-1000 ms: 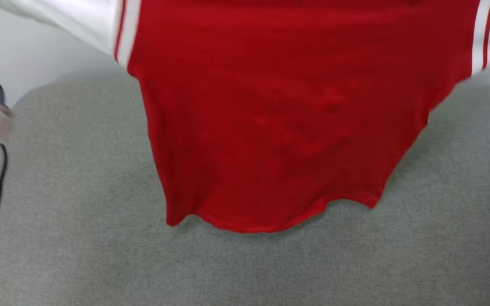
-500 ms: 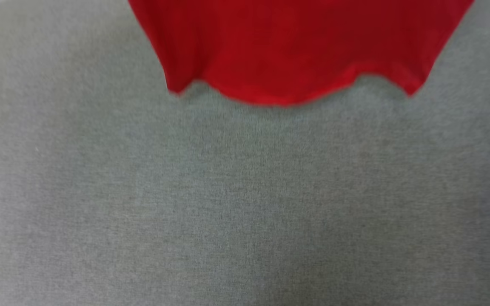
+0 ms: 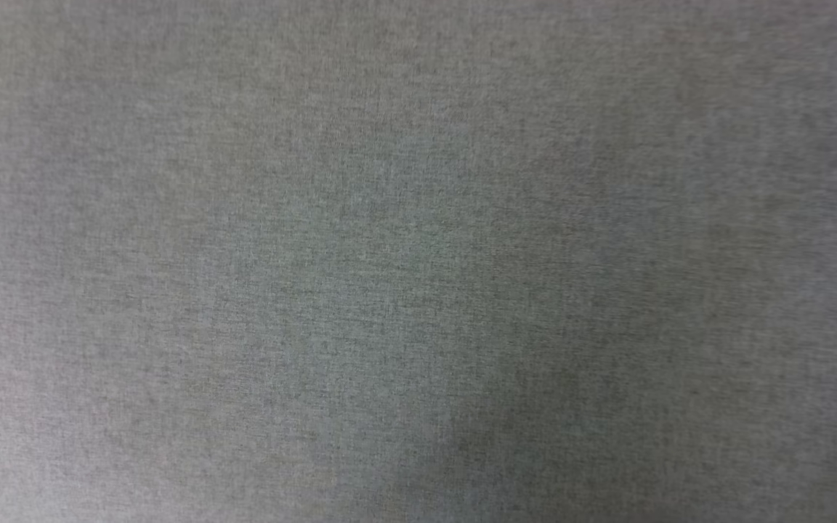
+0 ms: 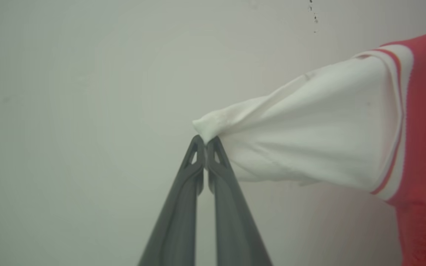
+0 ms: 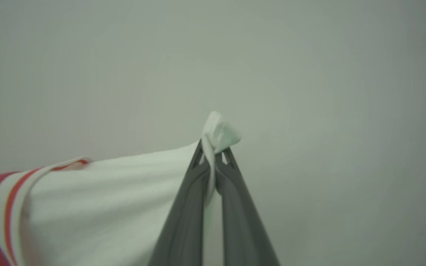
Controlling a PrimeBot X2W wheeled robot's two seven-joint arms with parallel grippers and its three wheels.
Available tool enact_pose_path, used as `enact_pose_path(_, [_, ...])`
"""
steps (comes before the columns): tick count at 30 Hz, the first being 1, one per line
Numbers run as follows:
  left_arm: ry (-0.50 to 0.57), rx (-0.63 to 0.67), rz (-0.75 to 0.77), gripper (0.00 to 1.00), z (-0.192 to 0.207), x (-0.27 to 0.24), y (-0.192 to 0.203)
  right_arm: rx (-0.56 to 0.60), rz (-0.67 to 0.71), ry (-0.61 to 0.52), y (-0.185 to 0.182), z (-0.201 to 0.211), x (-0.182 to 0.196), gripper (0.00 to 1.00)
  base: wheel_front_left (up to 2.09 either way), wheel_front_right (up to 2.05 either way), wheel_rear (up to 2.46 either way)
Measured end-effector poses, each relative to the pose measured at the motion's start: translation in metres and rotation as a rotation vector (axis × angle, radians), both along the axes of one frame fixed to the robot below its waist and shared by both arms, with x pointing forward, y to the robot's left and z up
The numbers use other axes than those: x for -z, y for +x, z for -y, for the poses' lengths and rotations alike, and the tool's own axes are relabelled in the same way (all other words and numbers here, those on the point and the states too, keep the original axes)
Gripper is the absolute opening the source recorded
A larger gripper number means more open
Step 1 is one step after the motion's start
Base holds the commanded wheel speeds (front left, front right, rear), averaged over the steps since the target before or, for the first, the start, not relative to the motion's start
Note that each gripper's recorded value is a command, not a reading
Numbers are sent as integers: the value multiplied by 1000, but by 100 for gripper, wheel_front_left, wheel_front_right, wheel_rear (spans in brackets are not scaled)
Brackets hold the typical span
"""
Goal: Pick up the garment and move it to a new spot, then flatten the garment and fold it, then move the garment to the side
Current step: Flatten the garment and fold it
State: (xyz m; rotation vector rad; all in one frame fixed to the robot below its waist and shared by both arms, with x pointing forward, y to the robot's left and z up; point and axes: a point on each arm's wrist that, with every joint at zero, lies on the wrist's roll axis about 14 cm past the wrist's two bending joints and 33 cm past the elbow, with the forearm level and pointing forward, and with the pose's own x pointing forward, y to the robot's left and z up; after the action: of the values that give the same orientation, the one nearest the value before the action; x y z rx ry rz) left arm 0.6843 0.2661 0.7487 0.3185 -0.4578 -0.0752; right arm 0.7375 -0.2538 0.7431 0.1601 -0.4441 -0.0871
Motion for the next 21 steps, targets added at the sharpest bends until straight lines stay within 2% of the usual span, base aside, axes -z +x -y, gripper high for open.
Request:
enact_pose_path(6, [3, -1, -68, 0, 0, 53, 28, -24, -55, 65, 32, -13, 57, 0, 0, 0, 0])
enact_pose_path(10, [-5, 19, -124, 0, 6, 93, 30, -43, -125, 113, 40, -20, 101, 0, 0, 0, 0])
enact_pose_path(16, [-46, 61, -255, 0, 22, 154, 13, -53, -239, 154, 26, -21, 155, 0, 0, 0, 0])
enact_pose_path(21, [-108, 90, -357, 0, 35, 194, -14, -44, -315, 265, 0, -8, 190, 0, 0, 0, 0])
